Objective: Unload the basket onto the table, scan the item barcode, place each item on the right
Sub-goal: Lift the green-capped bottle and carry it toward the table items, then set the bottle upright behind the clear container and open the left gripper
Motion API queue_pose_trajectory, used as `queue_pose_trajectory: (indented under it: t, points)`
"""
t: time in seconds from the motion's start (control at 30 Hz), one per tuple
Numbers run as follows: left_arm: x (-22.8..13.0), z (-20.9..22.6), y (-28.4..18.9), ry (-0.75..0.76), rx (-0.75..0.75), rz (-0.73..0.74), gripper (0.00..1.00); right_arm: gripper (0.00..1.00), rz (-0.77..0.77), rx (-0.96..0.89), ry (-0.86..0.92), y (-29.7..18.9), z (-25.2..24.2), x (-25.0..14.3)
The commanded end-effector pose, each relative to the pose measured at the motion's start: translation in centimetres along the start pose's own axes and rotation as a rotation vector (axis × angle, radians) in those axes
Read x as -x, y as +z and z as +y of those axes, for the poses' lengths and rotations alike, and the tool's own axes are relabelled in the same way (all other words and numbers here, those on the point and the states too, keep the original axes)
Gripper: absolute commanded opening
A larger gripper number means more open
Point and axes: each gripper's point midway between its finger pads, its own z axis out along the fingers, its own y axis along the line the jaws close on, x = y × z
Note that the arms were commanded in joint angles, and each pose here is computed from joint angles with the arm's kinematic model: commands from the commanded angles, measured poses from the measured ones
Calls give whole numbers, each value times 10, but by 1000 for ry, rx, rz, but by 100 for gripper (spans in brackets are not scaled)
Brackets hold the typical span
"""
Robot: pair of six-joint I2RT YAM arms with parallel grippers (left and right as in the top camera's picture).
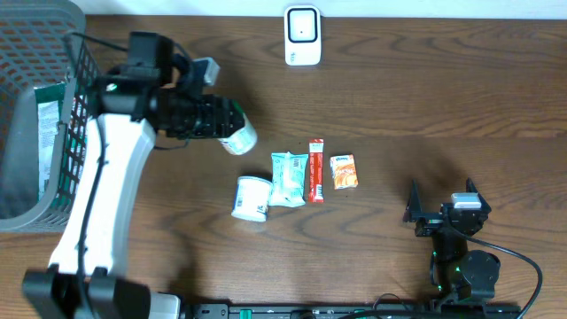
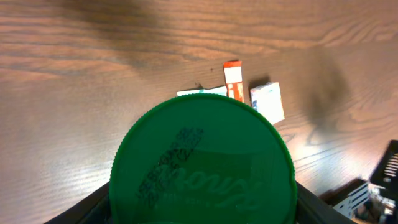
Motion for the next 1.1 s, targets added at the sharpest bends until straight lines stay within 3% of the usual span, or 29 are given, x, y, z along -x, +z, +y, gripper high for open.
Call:
queue_pose_trajectory:
  t: [0.0,0.17,0.57,0.8,0.87,1.07]
  points:
    - [7,0,14,42,-6,18,64,99,3,-4,-4,0,-1,-1]
    - [4,31,48,5,87,106,64,99,3,-4,-4,0,-1,-1]
    - [9,60,110,-50,97,177,64,99,3,-4,-4,0,-1,-1]
    - [5,66,120,-26,154,192,65,99,3,-5,-4,0,-1,-1]
    - [4,66,121,-22,162,196,74,99,3,-4,-4,0,-1,-1]
    - [1,64,121,-23,161,207,75,99,3,-4,-4,0,-1,-1]
